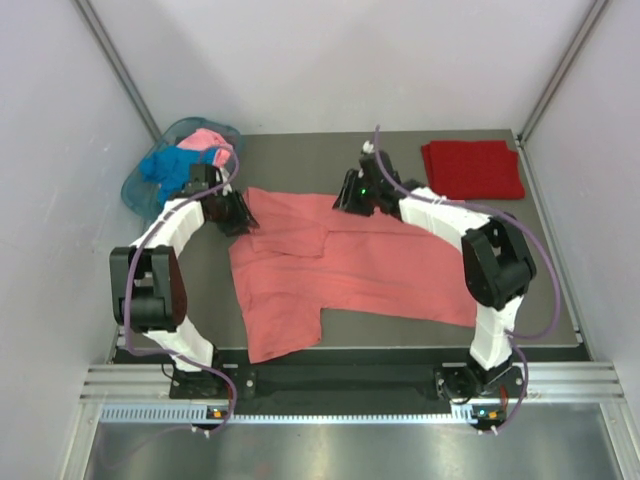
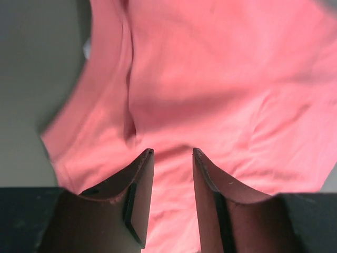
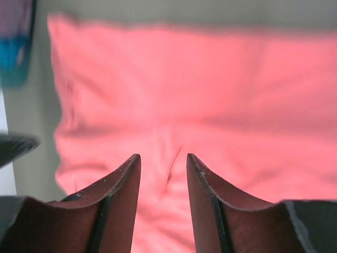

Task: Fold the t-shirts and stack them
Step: Fold the tshirt

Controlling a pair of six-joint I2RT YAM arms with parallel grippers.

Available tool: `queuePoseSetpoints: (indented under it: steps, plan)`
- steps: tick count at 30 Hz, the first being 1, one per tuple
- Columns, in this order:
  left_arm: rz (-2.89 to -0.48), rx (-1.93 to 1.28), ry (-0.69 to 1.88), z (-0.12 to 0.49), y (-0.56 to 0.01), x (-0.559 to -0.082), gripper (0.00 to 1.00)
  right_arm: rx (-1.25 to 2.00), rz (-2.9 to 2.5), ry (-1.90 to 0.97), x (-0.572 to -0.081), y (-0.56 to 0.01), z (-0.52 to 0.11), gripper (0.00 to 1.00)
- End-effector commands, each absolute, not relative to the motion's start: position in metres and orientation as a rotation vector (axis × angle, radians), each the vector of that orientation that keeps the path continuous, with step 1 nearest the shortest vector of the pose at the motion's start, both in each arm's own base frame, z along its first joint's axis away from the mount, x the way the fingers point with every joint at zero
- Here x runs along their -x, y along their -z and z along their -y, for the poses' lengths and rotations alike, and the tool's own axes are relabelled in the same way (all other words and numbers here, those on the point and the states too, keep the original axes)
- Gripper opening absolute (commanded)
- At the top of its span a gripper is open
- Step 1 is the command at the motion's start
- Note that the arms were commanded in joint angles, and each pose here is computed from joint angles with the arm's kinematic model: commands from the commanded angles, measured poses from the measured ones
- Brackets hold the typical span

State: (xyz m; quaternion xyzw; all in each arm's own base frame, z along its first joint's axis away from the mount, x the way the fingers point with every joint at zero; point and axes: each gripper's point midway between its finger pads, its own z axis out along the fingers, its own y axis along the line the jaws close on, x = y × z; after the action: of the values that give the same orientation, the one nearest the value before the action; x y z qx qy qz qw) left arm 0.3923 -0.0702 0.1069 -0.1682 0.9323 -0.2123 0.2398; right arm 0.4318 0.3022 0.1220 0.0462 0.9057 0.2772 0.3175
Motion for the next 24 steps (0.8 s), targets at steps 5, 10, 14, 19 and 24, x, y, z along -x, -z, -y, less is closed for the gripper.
queuePoseSetpoints:
  steps: [5, 10, 14, 19, 24]
  plan:
    - [-2.598, 0.427, 0.765, 0.093, -0.085, -0.350, 0.42, -0.122, -2.504, -0.791, -0.351, -0.091, -0.340, 0.41]
    - [-2.589, 0.426, 0.767, 0.094, -0.074, -0.346, 0.42, -0.147, -2.501, -0.825, -0.339, -0.080, -0.357, 0.41]
    - [-2.573, 0.410, 0.711, 0.087, -0.076, -0.351, 0.42, -0.178, -2.511, -0.843, -0.333, -0.073, -0.367, 0.41]
    - [-2.553, 0.412, 0.647, 0.079, -0.079, -0.357, 0.44, -0.207, -2.530, -0.853, -0.329, -0.059, -0.372, 0.41]
    - [-2.553, 0.393, 0.652, 0.080, -0.077, -0.358, 0.44, -0.205, -2.555, -0.850, -0.328, -0.050, -0.379, 0.40]
